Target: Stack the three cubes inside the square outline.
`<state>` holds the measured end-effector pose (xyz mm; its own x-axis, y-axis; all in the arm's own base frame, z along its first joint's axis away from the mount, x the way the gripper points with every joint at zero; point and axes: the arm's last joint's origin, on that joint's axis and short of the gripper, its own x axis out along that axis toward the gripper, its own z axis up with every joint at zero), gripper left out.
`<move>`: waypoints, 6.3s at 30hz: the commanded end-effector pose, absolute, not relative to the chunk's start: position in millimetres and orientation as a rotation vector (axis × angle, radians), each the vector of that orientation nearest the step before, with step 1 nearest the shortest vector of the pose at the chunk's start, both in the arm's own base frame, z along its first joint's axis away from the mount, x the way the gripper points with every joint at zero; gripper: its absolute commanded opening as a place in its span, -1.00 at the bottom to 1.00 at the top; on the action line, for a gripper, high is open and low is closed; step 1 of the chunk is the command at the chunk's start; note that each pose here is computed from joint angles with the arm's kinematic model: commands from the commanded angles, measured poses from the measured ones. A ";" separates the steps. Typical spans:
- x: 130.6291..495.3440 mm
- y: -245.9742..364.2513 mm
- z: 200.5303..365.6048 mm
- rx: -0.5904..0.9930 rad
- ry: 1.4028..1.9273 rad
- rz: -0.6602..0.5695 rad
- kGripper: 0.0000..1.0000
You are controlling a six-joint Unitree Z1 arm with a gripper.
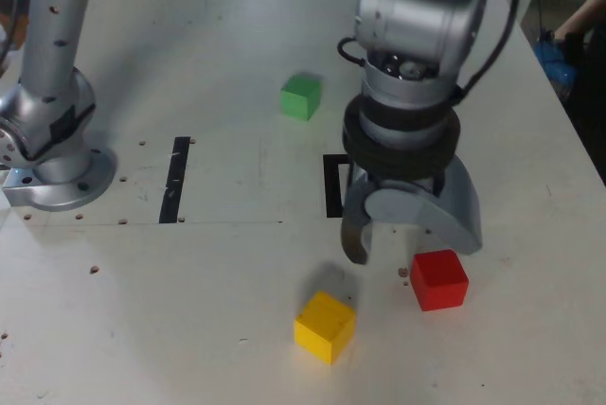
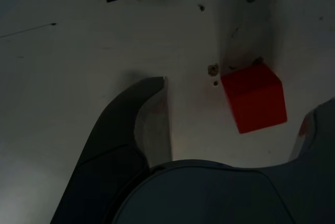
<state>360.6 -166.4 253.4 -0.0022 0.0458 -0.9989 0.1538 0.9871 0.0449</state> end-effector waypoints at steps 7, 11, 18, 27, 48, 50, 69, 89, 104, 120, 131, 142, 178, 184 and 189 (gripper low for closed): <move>376.3 -184.1 237.8 0.174 1.566 -0.097 0.75; 381.0 -187.8 231.9 0.176 1.569 -0.097 0.73; 387.9 -191.1 219.7 0.181 1.574 -0.093 0.50; 391.1 -192.4 210.7 0.188 1.581 -0.086 0.26; 386.2 -188.7 210.9 0.212 1.602 -0.065 -0.41; 382.2 -184.5 218.3 0.225 1.605 -0.054 -0.41; 320.2 -74.1 249.1 0.219 1.624 0.014 -0.41; 345.5 -68.3 217.2 0.260 1.588 -0.047 -0.40; 346.7 -66.5 210.6 0.270 1.591 -0.032 -0.17; 344.4 -62.3 206.7 0.250 1.606 -0.030 0.90; 310.5 -101.6 279.7 0.294 1.560 -0.142 0.99; 291.0 -180.6 282.8 0.383 1.588 -0.397 0.95; 281.8 -258.7 209.7 0.575 1.658 -0.407 0.71; 283.2 -257.3 208.2 0.601 1.647 -0.366 0.69; 283.1 -256.1 210.8 0.608 1.643 -0.346 0.58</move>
<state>282.5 -255.8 210.2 -0.0750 0.1866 -0.9796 0.5720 0.8127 0.1110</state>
